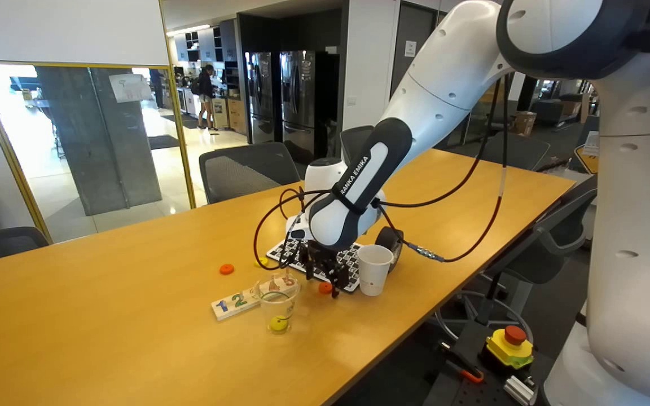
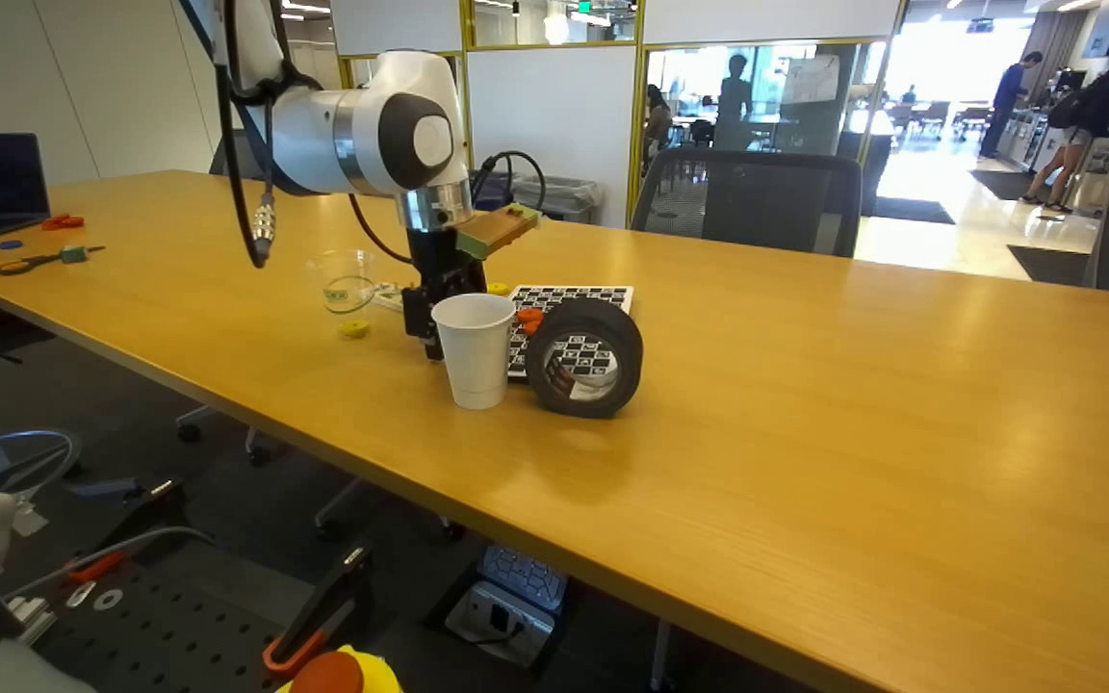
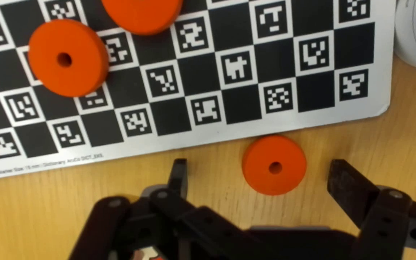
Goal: Put the orange rings in the white cup and put the yellow rings in the clear cup
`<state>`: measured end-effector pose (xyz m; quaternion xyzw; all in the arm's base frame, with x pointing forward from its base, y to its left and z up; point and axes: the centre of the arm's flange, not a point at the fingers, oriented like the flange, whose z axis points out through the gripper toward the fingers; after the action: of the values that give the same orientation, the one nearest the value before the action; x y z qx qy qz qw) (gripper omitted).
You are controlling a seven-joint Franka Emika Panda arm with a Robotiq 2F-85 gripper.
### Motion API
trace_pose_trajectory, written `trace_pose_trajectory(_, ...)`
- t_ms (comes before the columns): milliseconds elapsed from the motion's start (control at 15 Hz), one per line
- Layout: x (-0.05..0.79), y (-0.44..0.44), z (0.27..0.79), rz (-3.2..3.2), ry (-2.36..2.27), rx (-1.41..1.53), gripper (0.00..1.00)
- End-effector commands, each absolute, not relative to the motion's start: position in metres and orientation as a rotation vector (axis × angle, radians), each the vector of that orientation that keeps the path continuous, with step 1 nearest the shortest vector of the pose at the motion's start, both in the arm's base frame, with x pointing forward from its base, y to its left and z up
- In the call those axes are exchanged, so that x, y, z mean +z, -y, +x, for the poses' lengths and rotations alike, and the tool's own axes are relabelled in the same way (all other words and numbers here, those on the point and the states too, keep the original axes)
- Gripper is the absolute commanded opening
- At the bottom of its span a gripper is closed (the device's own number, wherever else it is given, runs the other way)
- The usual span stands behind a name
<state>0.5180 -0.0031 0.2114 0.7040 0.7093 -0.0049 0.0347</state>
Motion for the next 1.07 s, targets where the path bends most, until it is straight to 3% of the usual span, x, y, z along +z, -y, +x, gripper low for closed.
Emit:
trace_pose_trajectory(0, 0.2191, 0.0054, 0.5189, 2.138, -2.205, 0.017, 1.00)
trace_pose_trajectory(933, 0.2167, 0.0090, 0.5179, 2.070, -2.280, 0.003, 1.00)
trace_pose_trajectory(1000, 0.2166, 0.0092, 0.5176, 2.067, -2.282, 0.012, 0.76)
